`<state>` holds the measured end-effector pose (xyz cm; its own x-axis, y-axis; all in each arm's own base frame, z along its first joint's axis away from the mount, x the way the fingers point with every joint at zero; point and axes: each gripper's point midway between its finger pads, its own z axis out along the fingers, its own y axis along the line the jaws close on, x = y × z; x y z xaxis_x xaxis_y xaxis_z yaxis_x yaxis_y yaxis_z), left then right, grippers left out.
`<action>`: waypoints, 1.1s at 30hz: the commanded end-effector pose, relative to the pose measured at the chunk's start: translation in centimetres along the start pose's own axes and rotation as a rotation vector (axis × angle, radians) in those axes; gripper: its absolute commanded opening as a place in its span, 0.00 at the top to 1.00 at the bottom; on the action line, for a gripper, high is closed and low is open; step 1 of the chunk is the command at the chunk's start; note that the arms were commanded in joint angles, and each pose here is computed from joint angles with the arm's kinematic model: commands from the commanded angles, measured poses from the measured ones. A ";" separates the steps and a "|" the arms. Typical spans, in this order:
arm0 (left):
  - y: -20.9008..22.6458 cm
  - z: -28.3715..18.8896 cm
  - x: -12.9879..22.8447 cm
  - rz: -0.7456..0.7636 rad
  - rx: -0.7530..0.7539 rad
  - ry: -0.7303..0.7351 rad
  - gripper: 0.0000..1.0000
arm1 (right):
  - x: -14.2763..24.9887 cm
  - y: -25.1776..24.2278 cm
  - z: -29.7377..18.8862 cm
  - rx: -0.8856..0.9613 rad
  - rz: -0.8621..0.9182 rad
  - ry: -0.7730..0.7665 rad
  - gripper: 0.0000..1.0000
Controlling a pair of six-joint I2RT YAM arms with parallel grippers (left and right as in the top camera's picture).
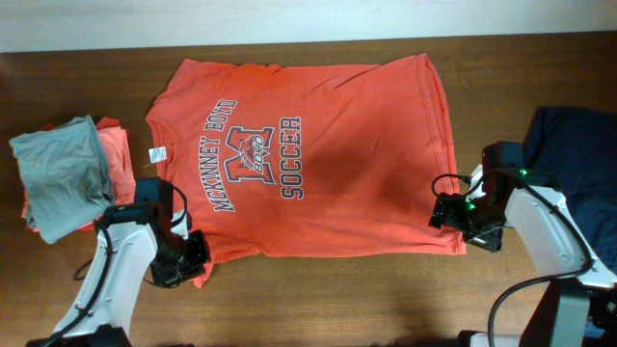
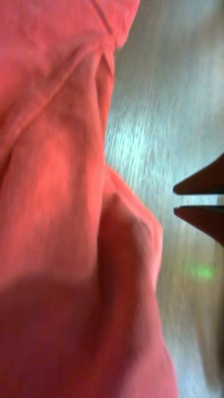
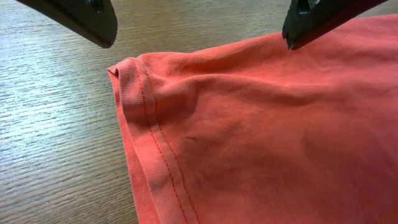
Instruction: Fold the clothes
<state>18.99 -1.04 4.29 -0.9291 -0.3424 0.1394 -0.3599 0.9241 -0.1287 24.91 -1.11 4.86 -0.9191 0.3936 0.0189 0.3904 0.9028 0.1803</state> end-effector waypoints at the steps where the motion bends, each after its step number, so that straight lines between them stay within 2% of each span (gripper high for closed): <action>1: 1.7 -0.7 -0.3 -0.060 -0.095 -0.050 0.87 | 0.0 -0.3 0.0 0.013 0.012 -0.004 0.09; 4: 3.1 -0.9 -0.7 -0.118 -0.178 -0.079 0.86 | 0.0 -0.3 0.0 0.012 0.012 -0.004 0.09; 7: 4.3 -1.1 -1.2 -0.155 -0.244 -0.117 0.60 | 0.0 -0.3 0.0 0.012 0.012 -0.005 0.09; 9: 4.2 -1.0 -1.6 -0.154 -0.235 -0.129 0.49 | 0.1 -0.3 0.0 0.012 0.012 -0.003 0.09; 10: 4.1 -1.0 -1.7 -0.154 -0.233 -0.134 0.47 | 0.1 -0.3 0.0 0.012 0.012 -0.003 0.09; 18: 4.2 -0.5 -2.1 -0.153 -0.229 -0.158 0.46 | 0.1 -0.3 0.0 0.012 0.008 -0.002 0.09; 23: 4.4 0.6 -2.3 -0.153 -0.230 -0.177 0.35 | 0.1 -0.3 0.0 0.012 0.008 -0.003 0.09; 26: 4.7 0.8 -2.8 -0.153 -0.241 -0.203 0.34 | 0.1 -0.3 0.0 0.012 0.008 -0.003 0.09; 28: 4.5 0.8 -3.2 -0.152 -0.234 -0.219 0.39 | 0.1 -0.3 0.0 0.012 0.008 -0.003 0.09; 29: 4.5 0.7 -3.4 -0.151 -0.231 -0.227 0.51 | 0.1 -0.3 0.0 0.012 0.008 -0.003 0.09; 30: 4.4 0.7 -3.5 -0.147 -0.229 -0.231 0.76 | 0.1 -0.3 0.0 0.012 0.008 -0.003 0.09; 31: 4.4 0.7 -3.6 -0.146 -0.229 -0.234 0.95 | 0.1 -0.3 0.0 0.012 0.008 -0.003 0.09; 32: 4.4 0.7 -3.6 -0.144 -0.228 -0.235 1.00 | 0.1 -0.3 0.0 0.012 0.008 -0.003 0.09; 33: 4.4 0.7 -3.6 -0.144 -0.227 -0.236 1.00 | 0.1 -0.3 0.0 0.012 0.008 -0.003 0.09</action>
<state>20.69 3.86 2.34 -0.8741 -0.4801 -0.0734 -0.4853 0.8695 0.0915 24.93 -1.12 4.86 -0.9192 0.3933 0.0181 0.3899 0.9030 0.1805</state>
